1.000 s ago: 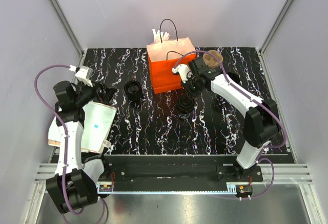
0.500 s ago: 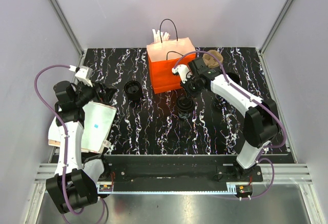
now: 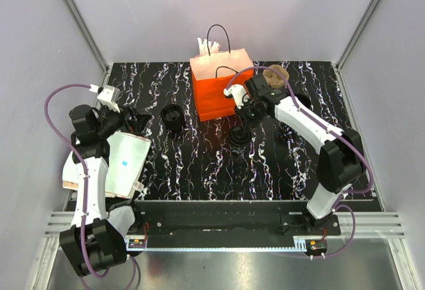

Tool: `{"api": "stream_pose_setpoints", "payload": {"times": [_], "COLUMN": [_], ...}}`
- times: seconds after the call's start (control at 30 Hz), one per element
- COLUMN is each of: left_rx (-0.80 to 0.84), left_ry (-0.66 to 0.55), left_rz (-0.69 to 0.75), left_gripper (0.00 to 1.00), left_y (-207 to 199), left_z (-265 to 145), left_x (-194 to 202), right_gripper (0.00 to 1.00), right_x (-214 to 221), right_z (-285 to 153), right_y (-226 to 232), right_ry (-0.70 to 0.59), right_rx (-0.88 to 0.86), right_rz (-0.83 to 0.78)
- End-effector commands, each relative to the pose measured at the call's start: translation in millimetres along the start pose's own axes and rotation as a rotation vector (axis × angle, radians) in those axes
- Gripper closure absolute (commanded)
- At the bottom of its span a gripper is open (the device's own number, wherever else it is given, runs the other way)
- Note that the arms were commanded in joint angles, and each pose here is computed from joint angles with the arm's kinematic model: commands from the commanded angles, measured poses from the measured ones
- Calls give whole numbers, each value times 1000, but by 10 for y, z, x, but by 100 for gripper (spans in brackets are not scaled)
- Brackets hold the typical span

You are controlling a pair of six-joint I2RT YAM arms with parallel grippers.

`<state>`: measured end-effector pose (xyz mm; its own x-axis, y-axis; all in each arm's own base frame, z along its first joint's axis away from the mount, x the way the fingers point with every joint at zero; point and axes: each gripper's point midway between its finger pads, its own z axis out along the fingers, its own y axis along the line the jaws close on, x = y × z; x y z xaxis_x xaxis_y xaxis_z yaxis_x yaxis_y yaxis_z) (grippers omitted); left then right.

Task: Pack the takeout coffee

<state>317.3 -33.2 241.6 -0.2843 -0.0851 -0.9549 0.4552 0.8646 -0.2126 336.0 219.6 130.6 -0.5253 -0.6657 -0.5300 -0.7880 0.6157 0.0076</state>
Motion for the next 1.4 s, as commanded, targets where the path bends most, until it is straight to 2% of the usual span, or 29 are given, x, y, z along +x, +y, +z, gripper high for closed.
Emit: {"api": "stream_pose_setpoints", "payload": {"times": [0.0, 1.03, 1.23, 1.37], "left_rx": [27, 33, 34, 33], "left_ry": [-40, -38, -41, -39], "left_rz": [49, 47, 50, 48], "left_gripper": [1, 1, 1, 1], "left_y": [-33, -38, -42, -38], "left_z": [-3, 6, 4, 2], "left_x": [-93, -85, -94, -85], "right_gripper": [98, 96, 87, 74], "right_x": [-162, -51, -44, -65], "right_z": [-208, 103, 127, 117], "right_y": [43, -41, -20, -5], "right_ry": [-65, -4, 1, -3], "right_rx": [0, 47, 41, 42], "right_rz": [-7, 8, 7, 9]}}
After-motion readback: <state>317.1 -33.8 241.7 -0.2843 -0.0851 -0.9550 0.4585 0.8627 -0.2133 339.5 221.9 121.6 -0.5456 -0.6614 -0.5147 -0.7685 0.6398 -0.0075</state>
